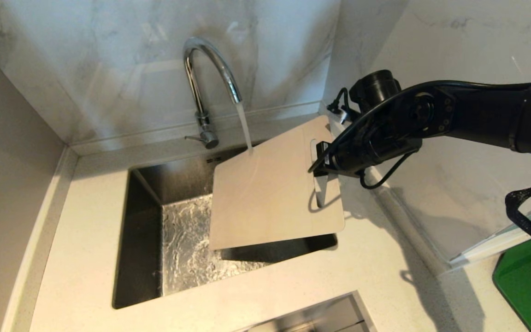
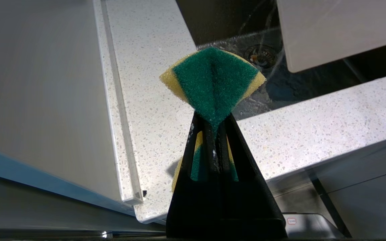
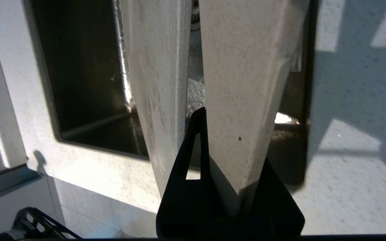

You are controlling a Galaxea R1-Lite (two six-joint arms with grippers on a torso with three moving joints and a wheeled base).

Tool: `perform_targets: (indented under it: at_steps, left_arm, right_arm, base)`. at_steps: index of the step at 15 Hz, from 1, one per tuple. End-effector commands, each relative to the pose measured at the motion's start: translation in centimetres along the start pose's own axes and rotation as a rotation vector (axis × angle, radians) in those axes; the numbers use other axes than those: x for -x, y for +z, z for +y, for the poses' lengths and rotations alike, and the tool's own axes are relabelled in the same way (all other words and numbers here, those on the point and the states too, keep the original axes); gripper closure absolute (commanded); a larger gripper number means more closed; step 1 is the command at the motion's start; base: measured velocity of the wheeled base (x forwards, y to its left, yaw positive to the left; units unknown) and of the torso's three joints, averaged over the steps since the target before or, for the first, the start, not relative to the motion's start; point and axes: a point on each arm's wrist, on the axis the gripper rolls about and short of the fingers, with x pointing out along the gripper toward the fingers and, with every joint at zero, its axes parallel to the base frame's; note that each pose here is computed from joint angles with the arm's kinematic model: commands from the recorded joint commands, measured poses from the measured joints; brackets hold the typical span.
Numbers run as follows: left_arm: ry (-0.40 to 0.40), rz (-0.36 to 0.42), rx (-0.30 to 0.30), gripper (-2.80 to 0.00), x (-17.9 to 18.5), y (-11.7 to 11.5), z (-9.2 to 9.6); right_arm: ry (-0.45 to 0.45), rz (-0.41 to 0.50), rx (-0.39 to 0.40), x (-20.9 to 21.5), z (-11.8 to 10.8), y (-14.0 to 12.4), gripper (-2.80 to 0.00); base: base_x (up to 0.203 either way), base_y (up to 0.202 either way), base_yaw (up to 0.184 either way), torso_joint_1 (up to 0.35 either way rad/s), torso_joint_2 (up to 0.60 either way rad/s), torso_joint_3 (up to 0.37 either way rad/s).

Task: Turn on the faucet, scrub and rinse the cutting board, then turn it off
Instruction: Scrub the cutting board underwater

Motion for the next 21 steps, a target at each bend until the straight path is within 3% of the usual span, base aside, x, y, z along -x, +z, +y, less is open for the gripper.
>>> perform_targets:
  at_steps: [1,21]
  left_arm:
    - [0.001,-0.001,0.001,0.00,0.0,0.0,0.0]
    - [0.001,-0.001,0.001,0.00,0.0,0.0,0.0]
  right_arm:
    - [0.014,0.001,-0.015,-1.3,0.2,-0.1,0.00]
    - [0.094,-0.102,0.037,-4.4,2.6,0.3,0.00]
  base:
    - [0.000,0.000,0.000,0.000,0.00,0.000]
    - [0.000,0.000,0.000,0.000,0.00,0.000]
